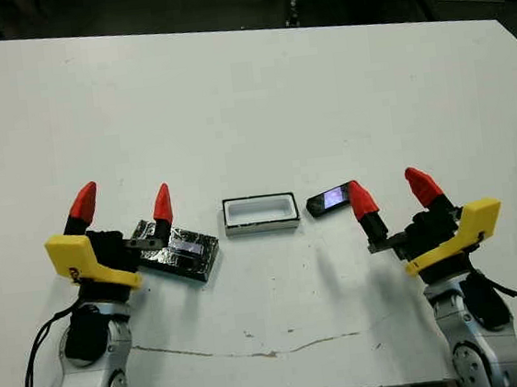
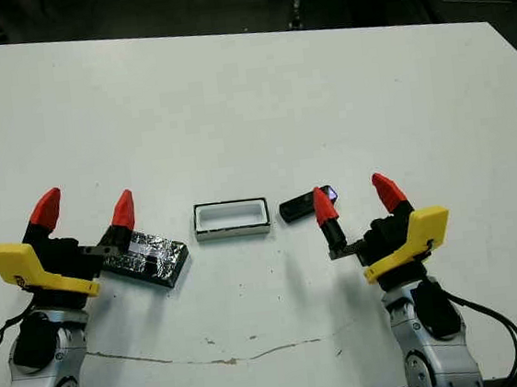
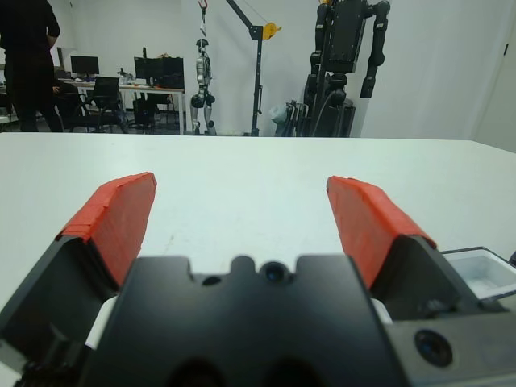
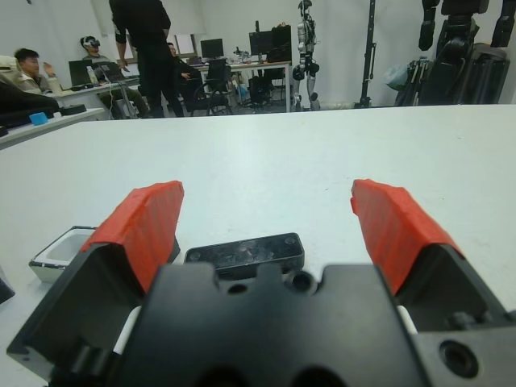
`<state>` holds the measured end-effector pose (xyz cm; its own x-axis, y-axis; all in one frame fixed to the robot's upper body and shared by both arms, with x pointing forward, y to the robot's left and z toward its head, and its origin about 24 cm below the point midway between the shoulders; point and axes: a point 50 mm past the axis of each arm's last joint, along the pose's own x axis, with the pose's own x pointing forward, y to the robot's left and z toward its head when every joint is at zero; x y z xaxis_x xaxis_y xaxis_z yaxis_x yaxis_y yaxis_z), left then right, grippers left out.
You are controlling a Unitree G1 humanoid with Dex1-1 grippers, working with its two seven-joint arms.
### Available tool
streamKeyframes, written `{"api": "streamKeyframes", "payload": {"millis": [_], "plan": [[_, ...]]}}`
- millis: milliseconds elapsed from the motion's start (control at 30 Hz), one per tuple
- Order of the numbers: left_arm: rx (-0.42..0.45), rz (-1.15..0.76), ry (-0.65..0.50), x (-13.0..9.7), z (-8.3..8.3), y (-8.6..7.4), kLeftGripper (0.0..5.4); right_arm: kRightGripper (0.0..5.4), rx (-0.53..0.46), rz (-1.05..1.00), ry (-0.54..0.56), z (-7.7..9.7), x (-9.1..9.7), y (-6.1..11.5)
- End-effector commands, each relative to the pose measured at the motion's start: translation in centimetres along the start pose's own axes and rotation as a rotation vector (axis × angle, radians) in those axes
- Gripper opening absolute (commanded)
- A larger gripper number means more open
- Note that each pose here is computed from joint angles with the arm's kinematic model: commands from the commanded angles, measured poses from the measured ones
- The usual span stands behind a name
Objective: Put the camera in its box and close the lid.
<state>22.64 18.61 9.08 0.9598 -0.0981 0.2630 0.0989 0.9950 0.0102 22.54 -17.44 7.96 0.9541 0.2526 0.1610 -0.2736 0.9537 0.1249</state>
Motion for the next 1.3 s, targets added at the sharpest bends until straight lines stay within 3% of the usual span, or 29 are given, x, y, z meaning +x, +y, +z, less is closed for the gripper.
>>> {"api": "streamKeyframes", "payload": {"millis": [33, 367, 467, 700, 867, 1033, 1200, 1300], "plan": [[-0.006, 0.0, 0.021, -0.1, -0.2, 0.0, 5.39, 5.4, 0.002, -0.003, 0.015, -0.1, -0.2, -0.1], [-0.012, -0.004, 0.027, -0.1, -0.4, -0.1, 5.39, 5.4, 0.01, 0.012, 0.036, -0.4, -0.3, 0.0], [-0.017, -0.005, 0.027, -0.1, -0.4, -0.2, 5.39, 5.4, -0.041, 0.034, 0.033, 0.2, 0.2, -0.7], [-0.008, -0.005, 0.025, -0.1, -0.4, -0.1, 5.39, 5.4, -0.335, 0.191, -0.004, 5.8, 4.3, -4.5], [-0.008, -0.001, 0.023, -0.1, -0.4, -0.2, 5.39, 5.4, -0.578, 0.362, -0.004, 9.9, 8.3, -5.4], [-0.008, 0.0, 0.022, -0.1, -0.3, -0.2, 5.39, 5.4, -0.742, 0.598, 0.156, 11.1, 11.5, -5.3], [0.002, 0.004, 0.02, -0.1, -0.4, -0.2, 5.39, 5.4, -0.803, 0.782, 0.406, 10.6, 13.1, -4.6], [-0.003, 0.006, 0.023, -0.1, -0.4, -0.2, 5.39, 5.4, -0.836, 0.949, 0.472, 9.6, 13.6, -4.0]]}}
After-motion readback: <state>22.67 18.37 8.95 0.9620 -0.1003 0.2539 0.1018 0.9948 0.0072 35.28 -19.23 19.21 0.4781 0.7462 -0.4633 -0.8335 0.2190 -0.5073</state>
